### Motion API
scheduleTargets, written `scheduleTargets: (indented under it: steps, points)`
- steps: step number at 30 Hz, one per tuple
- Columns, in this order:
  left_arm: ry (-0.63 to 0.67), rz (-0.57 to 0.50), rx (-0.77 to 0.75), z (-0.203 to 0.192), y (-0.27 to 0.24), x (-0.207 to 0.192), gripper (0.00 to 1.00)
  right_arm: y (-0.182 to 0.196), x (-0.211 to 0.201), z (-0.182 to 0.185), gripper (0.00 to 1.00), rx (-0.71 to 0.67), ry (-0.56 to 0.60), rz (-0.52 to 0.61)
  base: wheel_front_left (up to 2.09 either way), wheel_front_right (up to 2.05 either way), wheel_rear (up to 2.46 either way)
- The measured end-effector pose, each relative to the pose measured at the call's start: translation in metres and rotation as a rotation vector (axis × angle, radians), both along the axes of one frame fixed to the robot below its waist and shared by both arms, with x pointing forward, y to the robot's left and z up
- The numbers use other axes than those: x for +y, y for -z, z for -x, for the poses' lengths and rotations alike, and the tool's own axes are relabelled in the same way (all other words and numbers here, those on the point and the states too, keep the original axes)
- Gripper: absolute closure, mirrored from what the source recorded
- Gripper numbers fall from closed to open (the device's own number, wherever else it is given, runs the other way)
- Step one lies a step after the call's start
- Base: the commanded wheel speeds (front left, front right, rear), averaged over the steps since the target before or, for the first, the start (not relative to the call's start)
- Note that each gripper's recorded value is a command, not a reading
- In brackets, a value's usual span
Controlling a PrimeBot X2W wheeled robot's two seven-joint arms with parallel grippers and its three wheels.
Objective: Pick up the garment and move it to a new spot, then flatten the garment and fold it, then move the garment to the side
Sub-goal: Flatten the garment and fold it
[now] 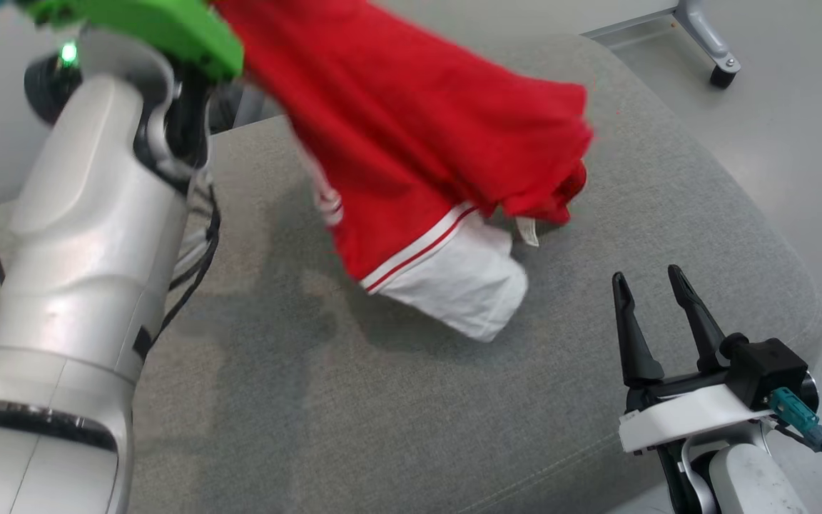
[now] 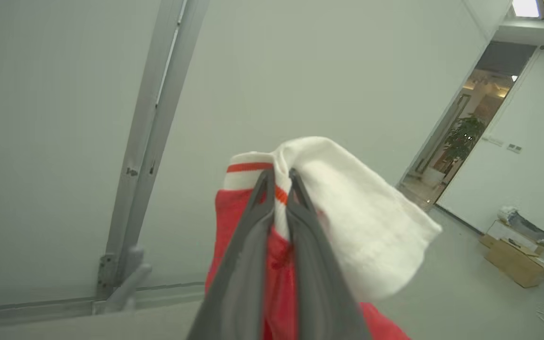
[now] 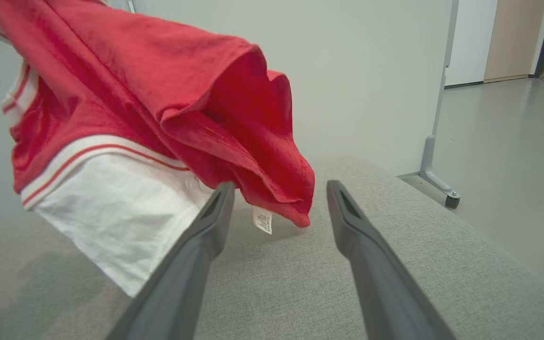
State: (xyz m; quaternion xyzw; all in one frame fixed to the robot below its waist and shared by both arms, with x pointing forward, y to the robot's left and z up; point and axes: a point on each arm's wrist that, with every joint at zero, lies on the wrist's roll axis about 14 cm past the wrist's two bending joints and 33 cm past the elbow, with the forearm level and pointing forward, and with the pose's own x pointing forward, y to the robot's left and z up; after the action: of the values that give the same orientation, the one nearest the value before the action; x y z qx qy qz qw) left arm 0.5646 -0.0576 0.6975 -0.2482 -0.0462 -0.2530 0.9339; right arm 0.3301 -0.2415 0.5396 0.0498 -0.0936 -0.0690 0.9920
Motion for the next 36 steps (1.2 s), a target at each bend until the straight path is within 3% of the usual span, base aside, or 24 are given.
scheduleTargets:
  steps: [6, 7, 8, 9, 17, 21, 27, 31, 36]
  points:
    - [-0.166, -0.080, 0.199, -0.018, 0.116, 0.071, 1.00, 0.009, 0.009, -0.007, 0.00, 0.029, -0.028, -0.007, 0.00, 0.00, 0.00]
    - [-0.176, -0.081, 0.203, -0.019, 0.123, 0.079, 0.92, 0.011, 0.010, -0.009, 0.00, 0.035, -0.032, -0.007, 0.00, 0.00, 0.00]
    - [-0.194, -0.085, 0.207, -0.022, 0.128, 0.088, 0.50, 0.012, 0.011, -0.010, 0.00, 0.039, -0.035, -0.006, 0.00, 0.00, 0.00]
    - [-0.207, -0.085, 0.204, -0.025, 0.131, 0.094, 0.00, 0.013, 0.011, -0.011, 0.00, 0.043, -0.036, -0.005, 0.00, 0.00, 0.00]
    - [-0.293, -0.127, 0.036, -0.033, 0.093, 0.142, 0.00, 0.017, 0.020, -0.019, 0.00, 0.055, -0.067, -0.001, 0.00, 0.00, 0.00]
    - [-0.299, -0.115, 0.047, -0.010, 0.115, 0.150, 0.00, 0.018, 0.026, -0.021, 0.00, 0.056, -0.086, -0.002, 0.00, 0.00, 0.00]
    - [-0.265, -0.034, 0.175, 0.039, 0.171, 0.139, 0.00, 0.022, 0.034, -0.021, 0.00, 0.063, -0.110, -0.003, 0.00, 0.00, 0.00]
    - [-0.202, 0.026, 0.339, 0.084, 0.223, 0.115, 0.00, 0.021, 0.040, -0.025, 0.00, 0.061, -0.130, 0.002, 0.00, 0.00, 0.00]
    - [-0.142, 0.044, 0.513, 0.112, 0.264, 0.096, 0.00, 0.026, 0.047, -0.031, 0.00, 0.075, -0.153, 0.009, 0.00, 0.00, 0.00]
